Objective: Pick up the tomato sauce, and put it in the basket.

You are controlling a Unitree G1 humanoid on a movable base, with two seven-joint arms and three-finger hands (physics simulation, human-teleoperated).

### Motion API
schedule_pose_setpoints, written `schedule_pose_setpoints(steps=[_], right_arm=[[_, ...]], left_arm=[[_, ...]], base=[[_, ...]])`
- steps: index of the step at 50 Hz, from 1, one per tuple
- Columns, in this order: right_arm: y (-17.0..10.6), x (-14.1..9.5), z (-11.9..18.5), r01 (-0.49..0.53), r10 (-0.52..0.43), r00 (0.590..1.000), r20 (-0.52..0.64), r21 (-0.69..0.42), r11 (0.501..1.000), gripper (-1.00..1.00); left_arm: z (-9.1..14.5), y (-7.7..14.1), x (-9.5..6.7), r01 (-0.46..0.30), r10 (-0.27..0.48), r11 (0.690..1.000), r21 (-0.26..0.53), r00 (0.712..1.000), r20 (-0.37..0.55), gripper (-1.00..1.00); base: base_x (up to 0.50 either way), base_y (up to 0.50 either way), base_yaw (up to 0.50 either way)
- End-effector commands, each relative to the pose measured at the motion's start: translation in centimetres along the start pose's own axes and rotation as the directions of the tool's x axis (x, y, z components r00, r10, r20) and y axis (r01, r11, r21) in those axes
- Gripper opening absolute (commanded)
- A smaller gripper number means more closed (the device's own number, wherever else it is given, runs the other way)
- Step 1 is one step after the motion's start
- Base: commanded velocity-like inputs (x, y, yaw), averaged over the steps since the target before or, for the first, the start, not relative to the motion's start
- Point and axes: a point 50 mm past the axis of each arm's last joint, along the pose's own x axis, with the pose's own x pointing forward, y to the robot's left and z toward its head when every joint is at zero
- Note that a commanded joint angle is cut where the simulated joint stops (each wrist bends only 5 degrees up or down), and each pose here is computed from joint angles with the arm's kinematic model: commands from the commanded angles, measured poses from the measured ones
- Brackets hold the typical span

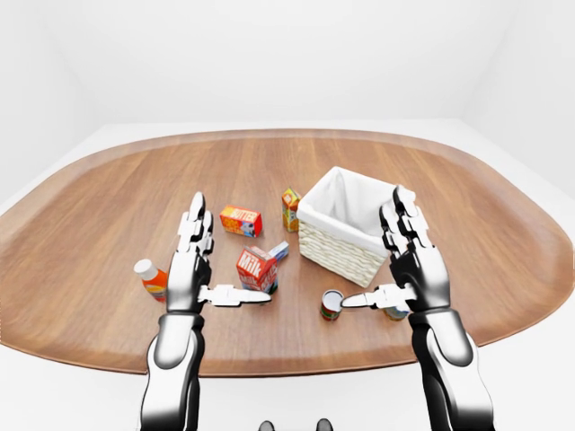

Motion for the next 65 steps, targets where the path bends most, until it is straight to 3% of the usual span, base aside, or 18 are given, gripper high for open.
schedule_pose_setpoints(steps=[1,3,15,19,32,65], right_arm=[[-0.2,0.2,0.0,0.033,-0.033,0.999,-0.002,-0.028,0.999,1.0],[-0.3,0.1,0.3,0.02,-0.02,1.0,0.018,0.018,1.0,1.0],[0.0,0.0,0.0,0.012,-0.012,1.0,-0.001,0.004,1.0,1.0],[0.7,-0.7,0.5,-0.088,0.087,0.996,0.019,0.054,0.995,1.0],[0.3,0.0,-0.2,-0.011,0.011,1.0,-0.009,0.008,1.0,1.0],[0.4,0.1,-1.6,-0.058,0.053,0.996,-0.077,-0.064,0.996,1.0]], left_arm=[[-0.5,-0.2,-0.1,0.006,-0.006,1.0,0.002,1.0,-0.023,1.0],[-0.6,-0.2,0.0,0.006,-0.006,1.0,0.002,1.0,-0.026,1.0],[-0.5,-0.3,-0.1,0.009,-0.009,1.0,0.004,1.0,-0.025,1.0],[-0.6,-0.3,-0.1,0.01,-0.01,1.0,0.004,1.0,-0.026,1.0],[-0.6,-0.2,-0.1,0.009,-0.009,1.0,0.003,1.0,-0.029,1.0],[-0.8,-0.4,-0.2,0.013,-0.013,1.0,0.003,0.999,-0.037,1.0]], base=[[0.0,0.0,0.0],[0.0,0.0,0.0],[0.0,0.0,0.0],[0.12,0.0,0.0],[0.33,0.0,0.0],[0.0,0.0,0.0]])
